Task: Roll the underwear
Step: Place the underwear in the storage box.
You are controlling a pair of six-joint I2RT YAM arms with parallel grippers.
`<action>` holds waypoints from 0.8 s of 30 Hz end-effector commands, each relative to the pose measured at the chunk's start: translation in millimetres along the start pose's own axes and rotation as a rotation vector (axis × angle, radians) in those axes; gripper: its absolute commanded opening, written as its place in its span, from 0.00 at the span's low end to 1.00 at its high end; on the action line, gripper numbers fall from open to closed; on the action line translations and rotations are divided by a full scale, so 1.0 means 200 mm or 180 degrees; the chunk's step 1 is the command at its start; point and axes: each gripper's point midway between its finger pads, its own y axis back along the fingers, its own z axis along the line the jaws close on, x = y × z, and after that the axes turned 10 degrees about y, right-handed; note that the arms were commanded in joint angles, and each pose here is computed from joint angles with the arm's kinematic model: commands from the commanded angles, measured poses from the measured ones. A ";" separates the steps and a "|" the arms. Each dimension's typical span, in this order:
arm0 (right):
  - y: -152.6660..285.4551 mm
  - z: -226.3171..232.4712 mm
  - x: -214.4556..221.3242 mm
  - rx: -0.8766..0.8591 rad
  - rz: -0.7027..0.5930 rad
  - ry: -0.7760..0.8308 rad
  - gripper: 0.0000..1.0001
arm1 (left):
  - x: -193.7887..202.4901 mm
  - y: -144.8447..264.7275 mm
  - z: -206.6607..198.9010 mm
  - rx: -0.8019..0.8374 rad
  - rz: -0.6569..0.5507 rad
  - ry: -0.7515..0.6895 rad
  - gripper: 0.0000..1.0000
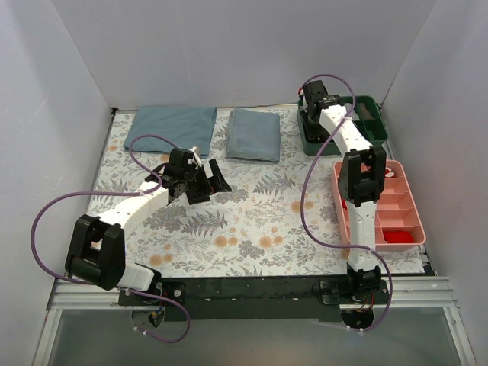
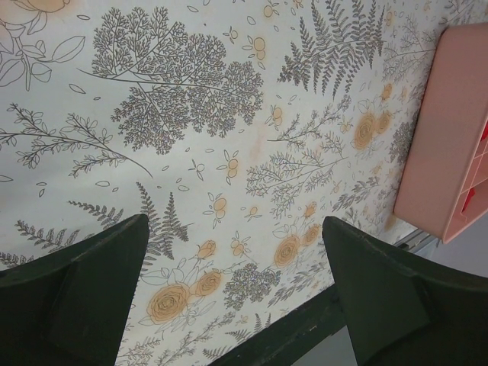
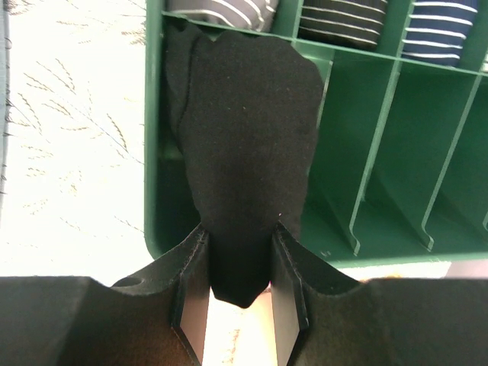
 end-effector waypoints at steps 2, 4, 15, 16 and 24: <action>-0.04 0.08 -0.05 -0.0188 -0.0087 0.0012 0.01 | -0.02 0.01 0.00 0.0000 -0.0023 -0.0020 0.98; -0.05 0.10 -0.05 -0.0227 -0.0105 -0.0014 0.01 | -0.02 0.00 0.01 -0.0013 -0.0031 -0.0014 0.98; -0.17 0.17 0.03 -0.0375 -0.0027 -0.0243 0.01 | -0.01 -0.01 0.04 -0.0070 -0.0019 0.0024 0.98; -0.17 0.18 0.04 -0.0395 -0.0017 -0.0278 0.01 | -0.01 -0.01 0.05 -0.0078 -0.0023 0.0029 0.98; -0.15 0.15 0.10 -0.0406 0.0105 -0.0360 0.01 | -0.01 0.00 0.04 -0.0088 -0.0013 0.0024 0.98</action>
